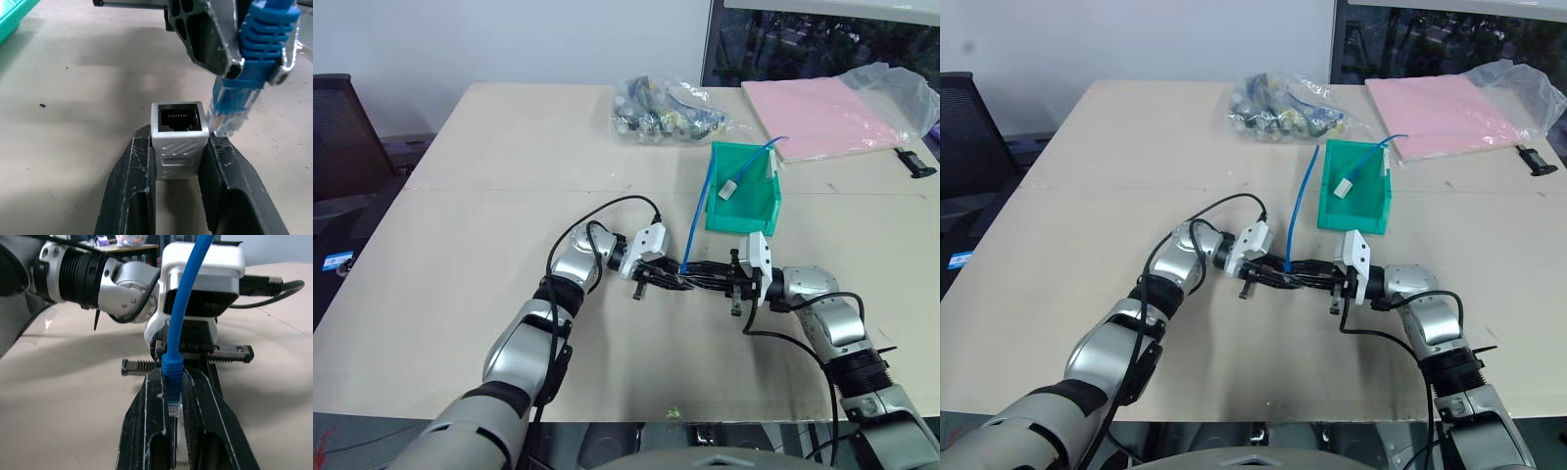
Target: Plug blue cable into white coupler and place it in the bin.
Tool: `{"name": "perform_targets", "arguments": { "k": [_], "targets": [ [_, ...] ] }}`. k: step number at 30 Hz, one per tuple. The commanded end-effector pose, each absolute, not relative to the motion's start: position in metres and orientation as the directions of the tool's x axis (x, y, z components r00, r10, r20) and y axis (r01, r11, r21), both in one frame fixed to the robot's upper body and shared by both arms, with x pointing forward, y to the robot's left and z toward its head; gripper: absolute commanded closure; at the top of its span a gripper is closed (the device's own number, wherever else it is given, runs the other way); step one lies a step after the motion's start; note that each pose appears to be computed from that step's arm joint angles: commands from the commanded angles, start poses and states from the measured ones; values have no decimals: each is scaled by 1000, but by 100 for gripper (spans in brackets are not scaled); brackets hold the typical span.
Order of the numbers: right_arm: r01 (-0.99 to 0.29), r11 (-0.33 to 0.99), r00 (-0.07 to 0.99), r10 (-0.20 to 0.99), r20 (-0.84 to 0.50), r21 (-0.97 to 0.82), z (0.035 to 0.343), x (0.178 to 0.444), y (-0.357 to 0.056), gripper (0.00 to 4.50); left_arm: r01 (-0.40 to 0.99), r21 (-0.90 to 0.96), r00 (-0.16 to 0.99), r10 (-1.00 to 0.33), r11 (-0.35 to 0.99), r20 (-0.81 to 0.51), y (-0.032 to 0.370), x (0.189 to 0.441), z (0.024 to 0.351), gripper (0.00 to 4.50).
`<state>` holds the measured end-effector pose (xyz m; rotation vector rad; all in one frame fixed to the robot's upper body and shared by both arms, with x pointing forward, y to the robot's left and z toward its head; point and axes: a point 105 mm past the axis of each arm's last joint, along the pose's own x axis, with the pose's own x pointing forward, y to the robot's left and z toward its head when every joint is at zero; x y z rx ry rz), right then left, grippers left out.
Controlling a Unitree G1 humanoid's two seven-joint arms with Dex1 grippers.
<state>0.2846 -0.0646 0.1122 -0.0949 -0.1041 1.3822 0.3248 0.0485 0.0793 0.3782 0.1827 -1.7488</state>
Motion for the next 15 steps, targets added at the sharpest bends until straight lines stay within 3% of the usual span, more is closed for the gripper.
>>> {"name": "perform_targets", "arguments": {
  "k": [1,5,15],
  "targets": [
    [-964,219,206,974,97,-148,132,289,-69,450,966,50,-217,-902,-253,-373,48,316,67,392],
    [-967,218,202,971,125,-132,137,287,-68,450,966,46,-219,-899,-255,-379,48,316,65,392],
    [-965,218,217,976,19,-147,115,288,-73,450,968,43,-214,-903,-247,-373,47,316,65,392]
  ]
}}
